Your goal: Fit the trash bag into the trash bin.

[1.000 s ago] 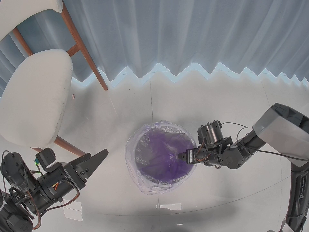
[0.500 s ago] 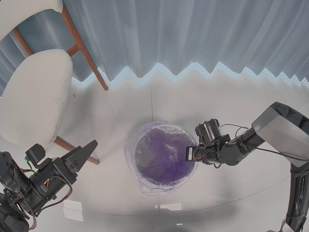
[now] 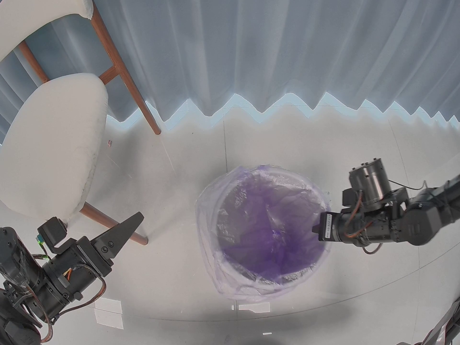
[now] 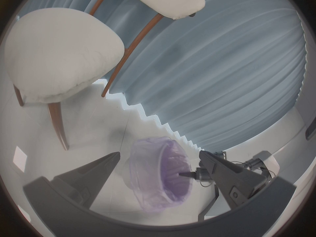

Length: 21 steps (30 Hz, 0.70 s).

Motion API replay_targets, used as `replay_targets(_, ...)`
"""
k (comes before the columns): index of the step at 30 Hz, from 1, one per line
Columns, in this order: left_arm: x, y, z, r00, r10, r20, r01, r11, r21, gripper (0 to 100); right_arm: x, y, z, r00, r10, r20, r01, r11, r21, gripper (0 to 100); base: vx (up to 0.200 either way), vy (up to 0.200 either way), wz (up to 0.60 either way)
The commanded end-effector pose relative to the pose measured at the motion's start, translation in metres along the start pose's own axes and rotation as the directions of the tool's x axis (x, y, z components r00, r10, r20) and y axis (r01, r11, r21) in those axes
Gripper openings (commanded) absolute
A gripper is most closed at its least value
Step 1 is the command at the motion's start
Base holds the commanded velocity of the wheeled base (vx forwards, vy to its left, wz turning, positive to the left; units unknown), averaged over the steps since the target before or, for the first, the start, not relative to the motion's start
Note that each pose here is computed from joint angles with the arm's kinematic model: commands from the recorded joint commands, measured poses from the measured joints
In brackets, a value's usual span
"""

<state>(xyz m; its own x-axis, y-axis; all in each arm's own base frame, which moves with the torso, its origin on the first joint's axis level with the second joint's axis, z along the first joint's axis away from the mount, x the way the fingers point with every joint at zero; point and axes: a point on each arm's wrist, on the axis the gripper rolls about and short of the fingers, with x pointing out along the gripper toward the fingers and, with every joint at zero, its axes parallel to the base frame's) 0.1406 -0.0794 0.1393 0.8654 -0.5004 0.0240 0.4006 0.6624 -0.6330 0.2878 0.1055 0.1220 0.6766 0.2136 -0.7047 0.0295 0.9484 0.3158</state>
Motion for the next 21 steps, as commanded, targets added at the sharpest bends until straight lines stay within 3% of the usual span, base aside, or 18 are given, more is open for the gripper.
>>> replay_targets(1, -0.005, 0.001, -0.003, 1.0, 0.004, -0.022, -0.006, 0.995, -0.095, 100, -0.089, -0.014, -0.025, 0.996, 0.087, 0.031, -0.087, 0.996, 0.001, 0, 0.0, 0.0, 0.0)
replay_targets(7, -0.005, 0.0, -0.004, 0.999, -0.012, -0.033, 0.005, 0.983, -0.183, 100, -0.125, -0.024, -0.044, 0.991, 0.121, 0.056, -0.123, 0.992, 0.037, 0, 0.0, 0.0, 0.0)
replay_targets(9, -0.005, -0.004, -0.007, 0.998, -0.039, -0.055, 0.024, 0.969, -0.246, 100, -0.13, -0.025, -0.05, 0.989, 0.134, 0.055, -0.136, 0.99, 0.038, 0, 0.0, 0.0, 0.0)
replay_targets(10, -0.006, -0.01, -0.011, 0.993, -0.086, -0.086, 0.055, 0.945, -0.322, 100, -0.134, -0.028, -0.055, 0.988, 0.14, 0.059, -0.143, 0.989, 0.048, 0, 0.0, 0.0, 0.0)
replay_targets(12, -0.008, -0.015, -0.013, 0.987, -0.12, -0.103, 0.071, 0.92, -0.386, 100, -0.138, -0.031, -0.06, 0.988, 0.142, 0.063, -0.146, 0.988, 0.055, 0, 0.0, 0.0, 0.0)
replay_targets(17, -0.007, -0.021, -0.02, 0.976, -0.164, -0.144, 0.088, 0.9, -0.427, 100, -0.144, -0.038, -0.074, 0.987, 0.147, 0.058, -0.15, 0.987, 0.052, 0, 0.0, 0.0, 0.0)
replay_targets(21, -0.006, -0.031, -0.038, 0.941, -0.217, -0.26, 0.09, 0.9, -0.427, 100, -0.147, -0.041, -0.08, 0.987, 0.15, 0.06, -0.153, 0.987, 0.056, 0, 0.0, 0.0, 0.0)
